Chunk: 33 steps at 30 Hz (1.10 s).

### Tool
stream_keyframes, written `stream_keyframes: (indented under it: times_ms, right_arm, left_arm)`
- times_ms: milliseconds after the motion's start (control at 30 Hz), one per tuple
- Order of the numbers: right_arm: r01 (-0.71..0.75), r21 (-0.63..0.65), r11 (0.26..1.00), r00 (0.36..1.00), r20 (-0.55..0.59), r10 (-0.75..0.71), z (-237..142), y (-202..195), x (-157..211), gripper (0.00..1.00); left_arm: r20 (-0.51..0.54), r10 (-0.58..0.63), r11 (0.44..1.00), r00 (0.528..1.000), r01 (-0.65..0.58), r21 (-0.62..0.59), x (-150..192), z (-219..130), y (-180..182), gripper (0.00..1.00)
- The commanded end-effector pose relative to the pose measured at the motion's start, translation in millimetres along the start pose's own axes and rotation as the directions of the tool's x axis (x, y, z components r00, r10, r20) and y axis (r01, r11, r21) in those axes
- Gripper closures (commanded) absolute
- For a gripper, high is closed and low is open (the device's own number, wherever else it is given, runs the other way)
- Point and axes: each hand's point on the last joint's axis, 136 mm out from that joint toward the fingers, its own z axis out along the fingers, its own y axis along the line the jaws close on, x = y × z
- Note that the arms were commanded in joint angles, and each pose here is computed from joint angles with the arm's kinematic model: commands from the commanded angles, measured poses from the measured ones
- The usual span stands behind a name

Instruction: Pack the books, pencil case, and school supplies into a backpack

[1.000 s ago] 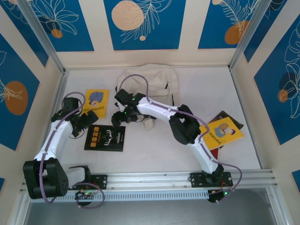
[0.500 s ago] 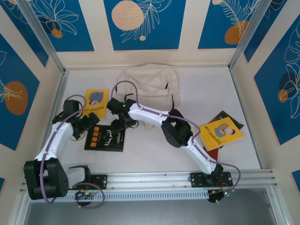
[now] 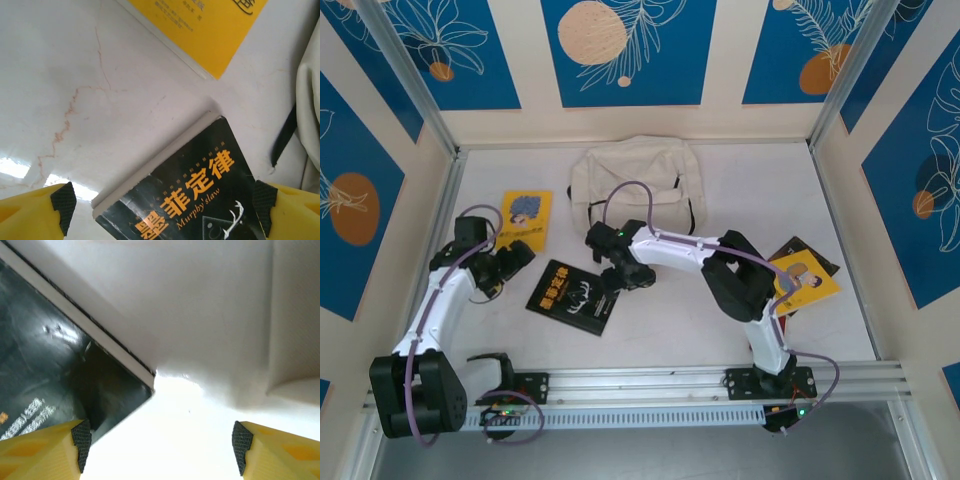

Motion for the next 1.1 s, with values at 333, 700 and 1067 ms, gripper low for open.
stream_keyframes:
  times_ms: [333,700,1067]
  right_arm:
    - [0.126,-0.171,0.977,0.990,0.085,-0.113,-3.3,50.1,-60.8,0.36]
    - [0.017,-0.153,0.988,0.999,-0.027,-0.021,19.8,32.5,-51.2,0.60]
    - [-0.056,-0.126,0.990,0.994,-0.102,0.043,28.9,17.3,-22.9,0.68]
  left_arm:
    - [-0.148,-0.090,0.996,0.985,0.087,-0.026,56.6,16.9,13.9,0.14]
    - [-0.195,-0.137,0.990,0.971,0.141,0.005,93.4,32.0,6.1,0.20]
    - [-0.236,-0.120,0.992,0.964,0.122,-0.007,99.9,49.8,2.4,0.25]
